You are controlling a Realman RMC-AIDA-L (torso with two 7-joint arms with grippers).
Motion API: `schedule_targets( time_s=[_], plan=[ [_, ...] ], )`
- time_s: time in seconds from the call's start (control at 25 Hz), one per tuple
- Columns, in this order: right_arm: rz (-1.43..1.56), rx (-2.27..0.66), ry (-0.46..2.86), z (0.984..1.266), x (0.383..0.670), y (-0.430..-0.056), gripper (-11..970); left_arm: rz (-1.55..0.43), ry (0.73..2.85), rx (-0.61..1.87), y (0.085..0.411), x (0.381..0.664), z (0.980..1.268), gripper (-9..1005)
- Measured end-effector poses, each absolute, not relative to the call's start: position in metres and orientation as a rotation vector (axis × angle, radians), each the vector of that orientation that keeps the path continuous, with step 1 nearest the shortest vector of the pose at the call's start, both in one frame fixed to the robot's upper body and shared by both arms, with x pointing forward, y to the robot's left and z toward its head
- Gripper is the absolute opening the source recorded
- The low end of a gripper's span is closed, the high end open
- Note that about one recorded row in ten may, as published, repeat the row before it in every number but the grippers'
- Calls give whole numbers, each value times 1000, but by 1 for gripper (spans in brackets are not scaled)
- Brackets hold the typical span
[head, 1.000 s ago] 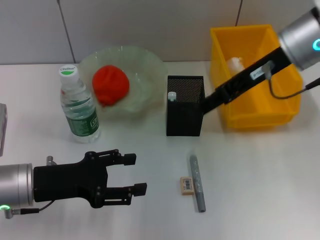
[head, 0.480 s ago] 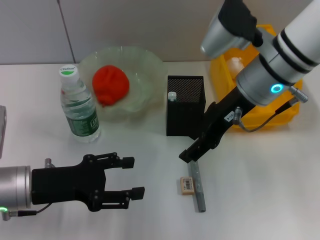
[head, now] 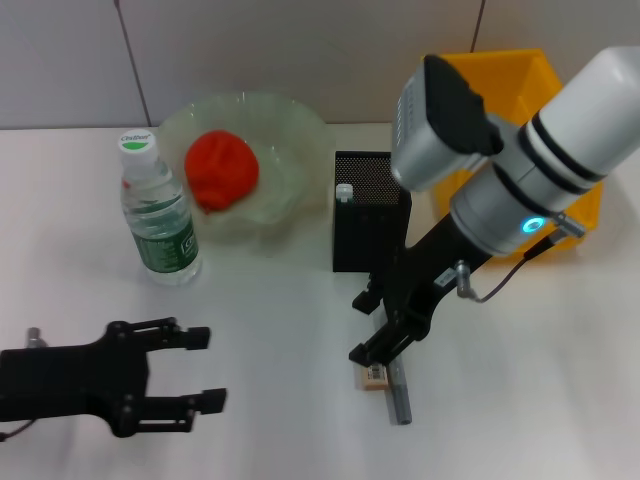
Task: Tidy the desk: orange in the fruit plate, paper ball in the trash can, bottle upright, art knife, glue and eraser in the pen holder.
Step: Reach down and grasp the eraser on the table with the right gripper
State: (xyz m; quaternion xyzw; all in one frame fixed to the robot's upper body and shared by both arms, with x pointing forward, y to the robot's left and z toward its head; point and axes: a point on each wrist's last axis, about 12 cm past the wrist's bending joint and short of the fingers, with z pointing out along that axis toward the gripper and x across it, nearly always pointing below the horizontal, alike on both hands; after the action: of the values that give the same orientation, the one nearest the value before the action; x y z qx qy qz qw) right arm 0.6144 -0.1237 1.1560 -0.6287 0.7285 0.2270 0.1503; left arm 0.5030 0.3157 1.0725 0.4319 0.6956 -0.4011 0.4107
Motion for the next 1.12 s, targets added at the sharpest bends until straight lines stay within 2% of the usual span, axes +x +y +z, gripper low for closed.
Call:
schedule_targets(
  time_s=[0.32, 0.6, 1.12],
  plan=[
    [566, -1897, 2080, 1139, 610, -111, 689, -982, 1748, 1108, 330, 501, 1080, 800],
    [503, -1946, 2065, 1125, 606, -106, 687, -925, 1803, 1120, 339, 497, 1074, 800],
    [478, -1976, 2058, 1118, 602, -105, 684, -916, 1805, 1098, 341, 497, 1073, 800]
  ],
)
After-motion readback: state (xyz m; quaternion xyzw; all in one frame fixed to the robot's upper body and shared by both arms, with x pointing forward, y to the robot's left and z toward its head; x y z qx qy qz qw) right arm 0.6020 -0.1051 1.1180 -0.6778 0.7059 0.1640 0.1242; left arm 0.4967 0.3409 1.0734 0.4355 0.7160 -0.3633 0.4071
